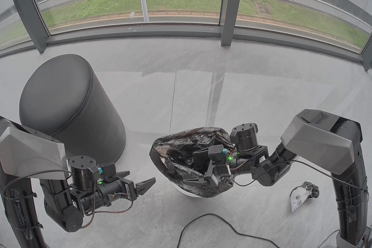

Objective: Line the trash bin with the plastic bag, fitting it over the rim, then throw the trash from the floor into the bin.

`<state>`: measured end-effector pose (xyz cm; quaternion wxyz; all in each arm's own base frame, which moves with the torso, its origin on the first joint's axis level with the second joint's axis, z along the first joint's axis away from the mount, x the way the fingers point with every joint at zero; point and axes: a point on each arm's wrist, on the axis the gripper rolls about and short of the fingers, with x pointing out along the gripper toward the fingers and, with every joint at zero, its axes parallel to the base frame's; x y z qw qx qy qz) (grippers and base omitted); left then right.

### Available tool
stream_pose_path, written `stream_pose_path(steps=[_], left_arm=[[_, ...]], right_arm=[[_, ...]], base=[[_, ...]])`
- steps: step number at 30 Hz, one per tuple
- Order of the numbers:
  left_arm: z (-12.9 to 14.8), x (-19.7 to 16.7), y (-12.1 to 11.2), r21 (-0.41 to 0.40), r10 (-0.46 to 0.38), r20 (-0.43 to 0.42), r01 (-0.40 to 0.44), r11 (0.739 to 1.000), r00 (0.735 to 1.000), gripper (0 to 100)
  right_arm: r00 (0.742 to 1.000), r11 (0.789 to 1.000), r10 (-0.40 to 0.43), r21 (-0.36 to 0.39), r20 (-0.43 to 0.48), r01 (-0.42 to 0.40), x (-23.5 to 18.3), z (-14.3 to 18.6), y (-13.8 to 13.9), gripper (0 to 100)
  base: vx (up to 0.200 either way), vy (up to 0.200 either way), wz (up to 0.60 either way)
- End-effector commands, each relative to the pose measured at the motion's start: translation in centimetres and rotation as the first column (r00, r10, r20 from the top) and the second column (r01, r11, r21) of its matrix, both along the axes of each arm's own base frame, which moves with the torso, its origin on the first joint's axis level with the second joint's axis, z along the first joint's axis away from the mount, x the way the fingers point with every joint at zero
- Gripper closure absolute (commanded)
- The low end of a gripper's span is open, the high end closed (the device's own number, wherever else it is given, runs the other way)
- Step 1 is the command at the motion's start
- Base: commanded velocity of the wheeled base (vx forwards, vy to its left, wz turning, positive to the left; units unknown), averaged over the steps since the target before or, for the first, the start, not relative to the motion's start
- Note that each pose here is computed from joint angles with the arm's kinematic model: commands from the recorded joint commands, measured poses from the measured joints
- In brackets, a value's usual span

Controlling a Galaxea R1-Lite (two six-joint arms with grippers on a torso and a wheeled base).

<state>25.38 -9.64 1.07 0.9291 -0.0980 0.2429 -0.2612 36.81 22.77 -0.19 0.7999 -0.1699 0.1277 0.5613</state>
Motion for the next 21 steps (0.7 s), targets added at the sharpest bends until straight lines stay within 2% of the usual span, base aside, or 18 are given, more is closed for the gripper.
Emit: stream_pose_path(steps=[1, 4, 9, 16, 21], left_arm=[[-0.6, 0.1, -0.1, 0.004, -0.001, -0.017, 0.001, 1.0, 1.0, 0], [-0.6, 0.2, -0.1, 0.005, -0.001, -0.018, 0.001, 1.0, 1.0, 0], [-0.6, 0.2, -0.1, 0.004, -0.003, -0.015, 0.003, 1.0, 1.0, 0], [-0.5, 0.1, -0.1, 0.004, -0.001, -0.015, 0.001, 1.0, 1.0, 0], [-0.5, 0.2, -0.1, 0.004, -0.001, -0.013, 0.001, 1.0, 1.0, 0]], right_arm=[[1.0, 0.999, 0.016, -0.029, 0.007, -0.016, -0.6, 1.2, -0.2, 0], [1.0, 0.999, 0.022, -0.046, 0.002, -0.022, -0.7, 1.0, -0.2, 0], [0.999, 0.995, -0.028, -0.101, -0.03, 0.025, -0.5, -1.3, -0.3, 0], [0.999, 0.995, -0.041, -0.097, -0.019, 0.039, 0.6, -2.1, -0.2, 0], [0.999, 0.996, -0.04, -0.082, 0.008, 0.04, 1.1, -1.5, 0.1, 0]], base=[[0.0, 0.0, 0.0], [0.0, 0.0, 0.0], [0.0, 0.0, 0.0], [0.0, 0.0, 0.0], [0.0, 0.0, 0.0]])
